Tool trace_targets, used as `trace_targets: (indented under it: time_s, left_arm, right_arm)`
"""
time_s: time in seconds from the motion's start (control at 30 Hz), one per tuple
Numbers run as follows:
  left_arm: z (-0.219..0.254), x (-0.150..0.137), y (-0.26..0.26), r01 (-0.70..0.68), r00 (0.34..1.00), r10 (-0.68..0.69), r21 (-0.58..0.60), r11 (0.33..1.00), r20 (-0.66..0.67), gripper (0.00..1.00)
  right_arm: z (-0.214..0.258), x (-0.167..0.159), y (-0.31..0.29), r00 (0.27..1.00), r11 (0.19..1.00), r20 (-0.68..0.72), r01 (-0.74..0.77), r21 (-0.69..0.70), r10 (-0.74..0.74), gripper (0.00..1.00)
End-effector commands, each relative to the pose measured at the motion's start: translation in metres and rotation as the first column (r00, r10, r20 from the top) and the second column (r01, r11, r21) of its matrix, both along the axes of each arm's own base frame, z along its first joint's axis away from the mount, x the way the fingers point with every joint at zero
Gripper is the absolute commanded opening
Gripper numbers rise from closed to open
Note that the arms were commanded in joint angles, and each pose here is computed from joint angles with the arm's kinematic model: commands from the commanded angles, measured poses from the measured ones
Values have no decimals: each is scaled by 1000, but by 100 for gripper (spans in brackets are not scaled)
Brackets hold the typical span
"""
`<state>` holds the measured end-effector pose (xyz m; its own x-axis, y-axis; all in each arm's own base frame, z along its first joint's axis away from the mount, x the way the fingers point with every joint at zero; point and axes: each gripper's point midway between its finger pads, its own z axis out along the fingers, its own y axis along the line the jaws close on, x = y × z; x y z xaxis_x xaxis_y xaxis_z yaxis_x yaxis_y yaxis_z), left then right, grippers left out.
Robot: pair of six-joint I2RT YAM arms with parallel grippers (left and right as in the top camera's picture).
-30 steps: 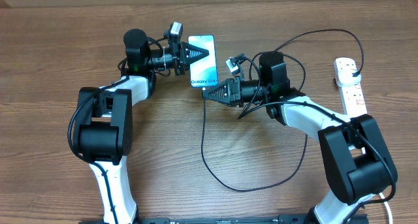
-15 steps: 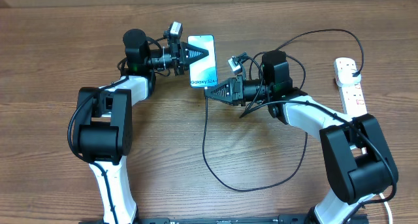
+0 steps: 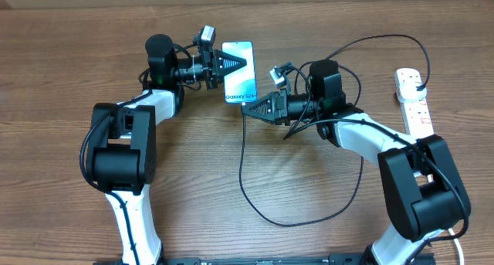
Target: Plug charger to phone and switch on socket
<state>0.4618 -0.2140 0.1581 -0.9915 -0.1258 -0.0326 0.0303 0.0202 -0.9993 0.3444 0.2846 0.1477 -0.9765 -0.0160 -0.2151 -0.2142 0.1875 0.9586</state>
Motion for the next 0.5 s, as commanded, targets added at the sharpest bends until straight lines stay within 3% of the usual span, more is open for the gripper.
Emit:
trace_targets:
  time_s: [0.0, 0.47]
  left_arm:
    - [8, 1, -7, 6, 1000, -6, -5, 1000, 16, 5]
    - [8, 1, -9, 4, 1000, -4, -5, 1000, 9, 4]
  right_arm:
    - [-3, 5, -3, 1000, 1000, -1, 15, -2, -15, 4]
    - [-3, 4, -2, 1000, 1000, -1, 13, -3, -13, 4]
